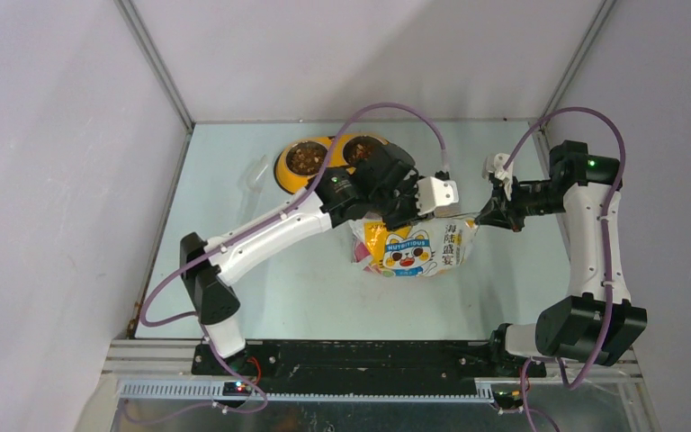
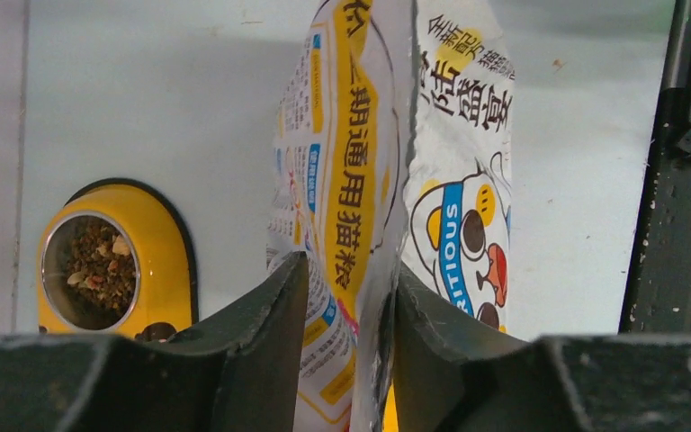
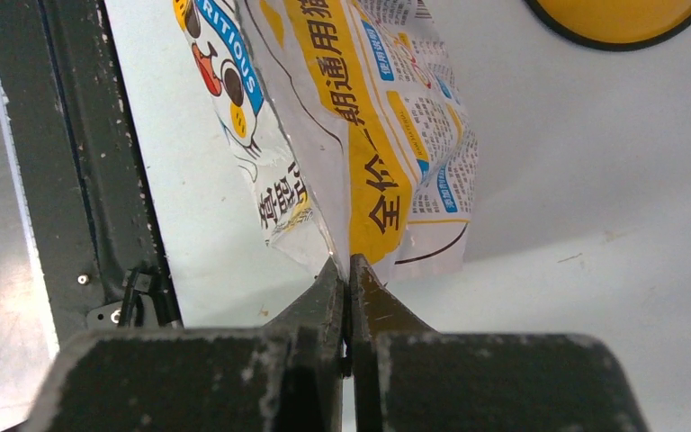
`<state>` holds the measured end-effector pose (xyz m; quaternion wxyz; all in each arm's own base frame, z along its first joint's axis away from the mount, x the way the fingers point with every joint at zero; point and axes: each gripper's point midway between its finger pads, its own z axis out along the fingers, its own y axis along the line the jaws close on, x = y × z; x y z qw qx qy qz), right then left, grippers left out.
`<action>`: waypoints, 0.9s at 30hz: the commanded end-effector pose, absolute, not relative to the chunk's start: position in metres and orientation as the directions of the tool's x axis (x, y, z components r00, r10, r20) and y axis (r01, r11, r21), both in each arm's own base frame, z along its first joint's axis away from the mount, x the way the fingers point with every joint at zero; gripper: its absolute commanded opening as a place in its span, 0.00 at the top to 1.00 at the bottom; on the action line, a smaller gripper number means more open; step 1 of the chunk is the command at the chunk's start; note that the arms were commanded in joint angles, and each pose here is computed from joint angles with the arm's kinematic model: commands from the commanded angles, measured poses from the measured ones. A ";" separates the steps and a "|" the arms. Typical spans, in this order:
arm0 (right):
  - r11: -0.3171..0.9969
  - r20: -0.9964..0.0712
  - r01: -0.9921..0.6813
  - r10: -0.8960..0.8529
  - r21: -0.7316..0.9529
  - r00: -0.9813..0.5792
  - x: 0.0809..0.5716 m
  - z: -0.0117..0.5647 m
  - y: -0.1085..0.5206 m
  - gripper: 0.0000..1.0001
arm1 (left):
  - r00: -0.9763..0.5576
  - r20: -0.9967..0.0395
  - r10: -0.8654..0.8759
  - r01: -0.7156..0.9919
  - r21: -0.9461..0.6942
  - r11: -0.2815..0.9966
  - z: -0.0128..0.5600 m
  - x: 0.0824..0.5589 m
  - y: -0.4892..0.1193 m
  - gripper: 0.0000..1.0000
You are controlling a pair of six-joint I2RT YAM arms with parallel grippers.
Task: Serve the pet food
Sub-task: Close the pet food bag at the center of the board.
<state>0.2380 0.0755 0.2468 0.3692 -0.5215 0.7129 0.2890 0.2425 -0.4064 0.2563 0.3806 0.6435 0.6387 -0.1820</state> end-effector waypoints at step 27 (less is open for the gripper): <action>0.097 -0.716 -0.796 -0.511 -0.597 0.475 0.223 0.280 0.135 0.35 | -0.020 -0.744 0.668 0.954 0.186 0.235 0.265 0.269 -0.361 0.90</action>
